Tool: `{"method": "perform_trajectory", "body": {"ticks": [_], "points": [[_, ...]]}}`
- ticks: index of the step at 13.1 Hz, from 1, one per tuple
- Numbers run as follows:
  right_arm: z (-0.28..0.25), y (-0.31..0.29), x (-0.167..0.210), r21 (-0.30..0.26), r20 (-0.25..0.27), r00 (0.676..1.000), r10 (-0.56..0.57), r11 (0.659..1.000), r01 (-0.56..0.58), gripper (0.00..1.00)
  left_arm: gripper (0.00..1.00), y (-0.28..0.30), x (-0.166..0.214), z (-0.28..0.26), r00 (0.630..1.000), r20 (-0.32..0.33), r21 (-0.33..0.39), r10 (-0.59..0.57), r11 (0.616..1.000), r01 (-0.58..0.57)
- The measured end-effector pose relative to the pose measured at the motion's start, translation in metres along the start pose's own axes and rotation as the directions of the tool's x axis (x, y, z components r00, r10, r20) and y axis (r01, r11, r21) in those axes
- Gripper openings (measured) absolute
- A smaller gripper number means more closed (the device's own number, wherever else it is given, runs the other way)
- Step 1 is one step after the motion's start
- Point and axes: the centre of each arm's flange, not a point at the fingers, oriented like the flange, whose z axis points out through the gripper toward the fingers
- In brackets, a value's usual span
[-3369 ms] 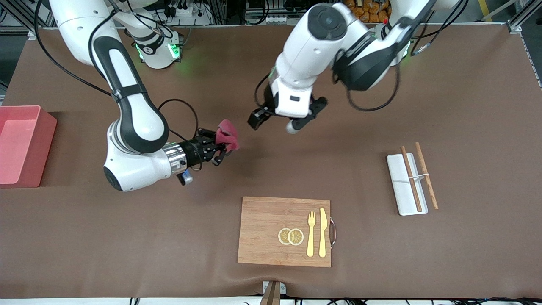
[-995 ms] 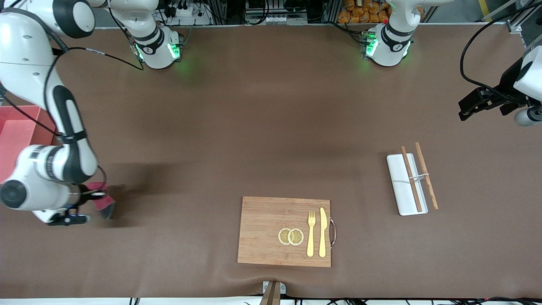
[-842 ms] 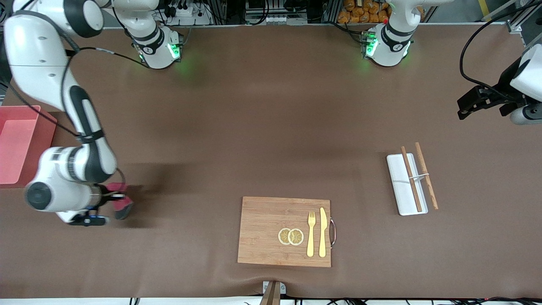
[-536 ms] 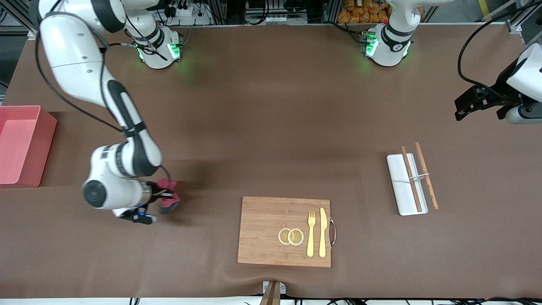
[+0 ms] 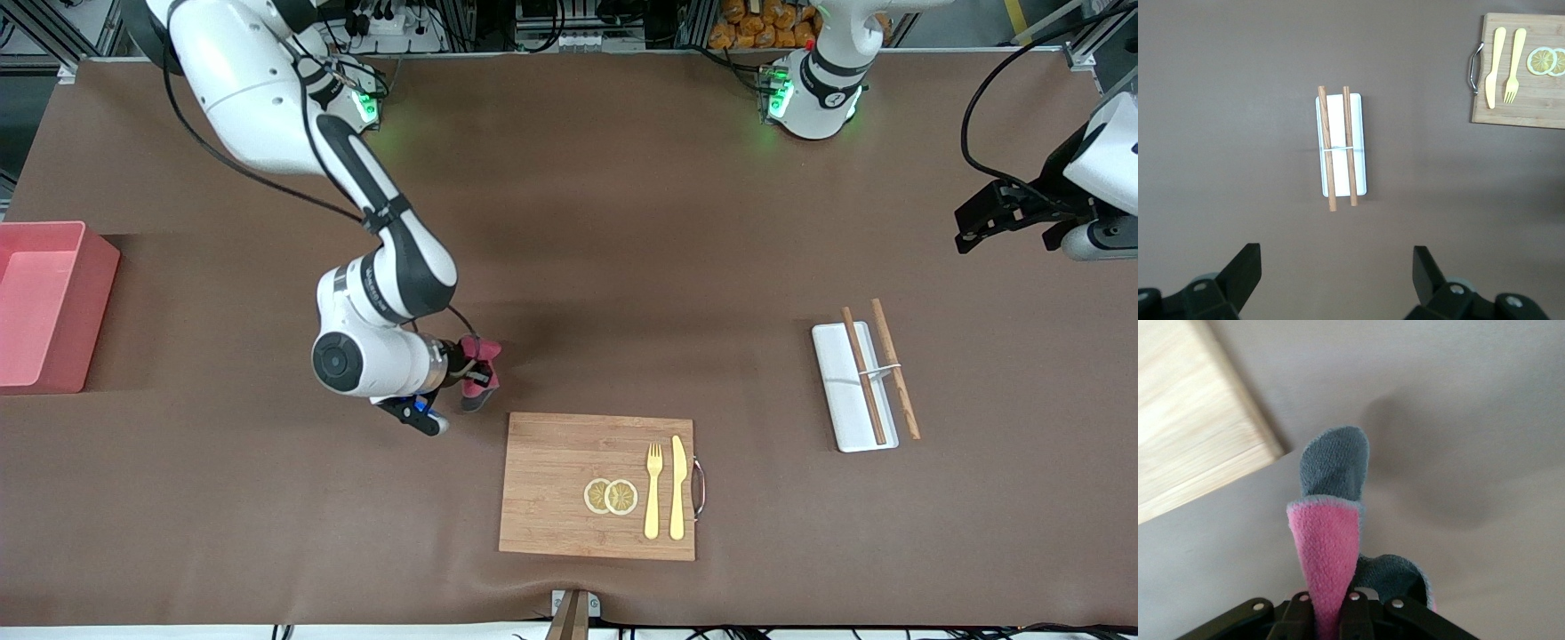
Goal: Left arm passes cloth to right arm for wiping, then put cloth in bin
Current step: 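Wipe back toward the pink bin and raise the cloth above it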
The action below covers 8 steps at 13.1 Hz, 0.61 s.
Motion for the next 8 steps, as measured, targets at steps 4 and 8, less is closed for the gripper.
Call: {"method": "perform_trajectory", "body": {"ticks": [4,8], "points": [[-0.070,0.045,0.034,-0.093,-0.082,0.995,-0.059,0.994,0.051,0.09,1.00,0.001,-0.001,0.004,1.000,0.013,-0.004,0.002,1.000,-0.002],[-0.151,0.197,0.131,-0.166,-0.044,0.957,-0.287,0.947,0.277,0.09,1.00,-0.002,-0.005,0.014,0.999,0.047,-0.049,-0.012,0.999,0.014]]}}
